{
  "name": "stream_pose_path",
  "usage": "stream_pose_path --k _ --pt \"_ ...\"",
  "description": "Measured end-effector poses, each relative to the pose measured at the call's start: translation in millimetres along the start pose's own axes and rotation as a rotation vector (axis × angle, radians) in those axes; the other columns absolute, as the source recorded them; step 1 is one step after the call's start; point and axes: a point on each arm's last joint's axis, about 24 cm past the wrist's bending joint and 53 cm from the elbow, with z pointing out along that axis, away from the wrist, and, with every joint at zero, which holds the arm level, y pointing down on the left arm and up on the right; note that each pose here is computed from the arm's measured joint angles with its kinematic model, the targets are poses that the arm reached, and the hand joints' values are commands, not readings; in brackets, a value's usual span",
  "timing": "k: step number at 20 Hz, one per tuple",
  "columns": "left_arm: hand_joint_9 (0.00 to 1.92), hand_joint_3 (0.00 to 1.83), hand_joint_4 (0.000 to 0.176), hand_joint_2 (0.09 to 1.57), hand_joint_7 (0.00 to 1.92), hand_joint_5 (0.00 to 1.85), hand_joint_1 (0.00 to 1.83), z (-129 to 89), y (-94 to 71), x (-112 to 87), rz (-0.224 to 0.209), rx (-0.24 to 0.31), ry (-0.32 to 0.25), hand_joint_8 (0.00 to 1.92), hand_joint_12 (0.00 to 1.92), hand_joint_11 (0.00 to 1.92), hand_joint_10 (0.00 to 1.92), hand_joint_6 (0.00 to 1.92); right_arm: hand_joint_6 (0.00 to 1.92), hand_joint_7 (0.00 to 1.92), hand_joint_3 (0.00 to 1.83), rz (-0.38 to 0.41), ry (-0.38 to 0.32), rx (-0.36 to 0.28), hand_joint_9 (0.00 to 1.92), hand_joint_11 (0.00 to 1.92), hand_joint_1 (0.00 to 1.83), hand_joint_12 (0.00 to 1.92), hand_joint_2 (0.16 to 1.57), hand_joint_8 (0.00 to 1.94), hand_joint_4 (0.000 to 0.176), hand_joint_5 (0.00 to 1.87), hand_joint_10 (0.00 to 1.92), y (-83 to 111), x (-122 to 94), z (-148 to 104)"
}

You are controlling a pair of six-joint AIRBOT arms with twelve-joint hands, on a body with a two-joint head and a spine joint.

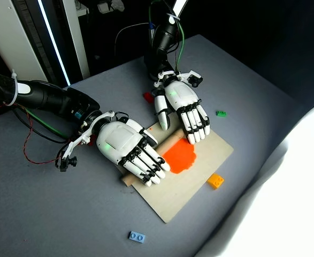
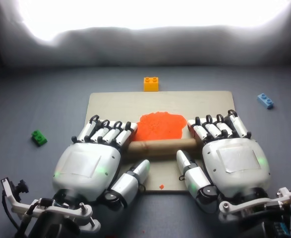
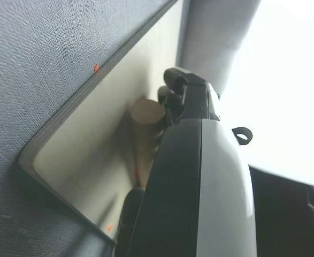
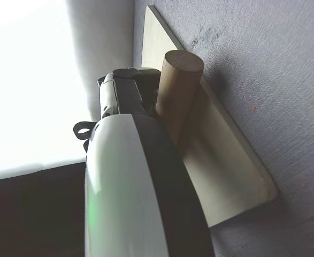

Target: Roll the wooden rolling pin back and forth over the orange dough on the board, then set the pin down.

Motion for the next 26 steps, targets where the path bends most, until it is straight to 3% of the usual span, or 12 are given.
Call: stream_pose_path --k 26 --pt "0.3 0.0 0.0 1.5 0.36 0.34 0.0 -0.9 -2.3 -1.0 -0.004 0.014 0.023 0.0 0.67 0.0 0.0 0.0 0.09 0.53 0.0 -0.004 0.016 0.002 0.38 0.0 0.0 1.15 1.53 0.01 0.0 0.44 0.13 3.1 3.2 -11.0"
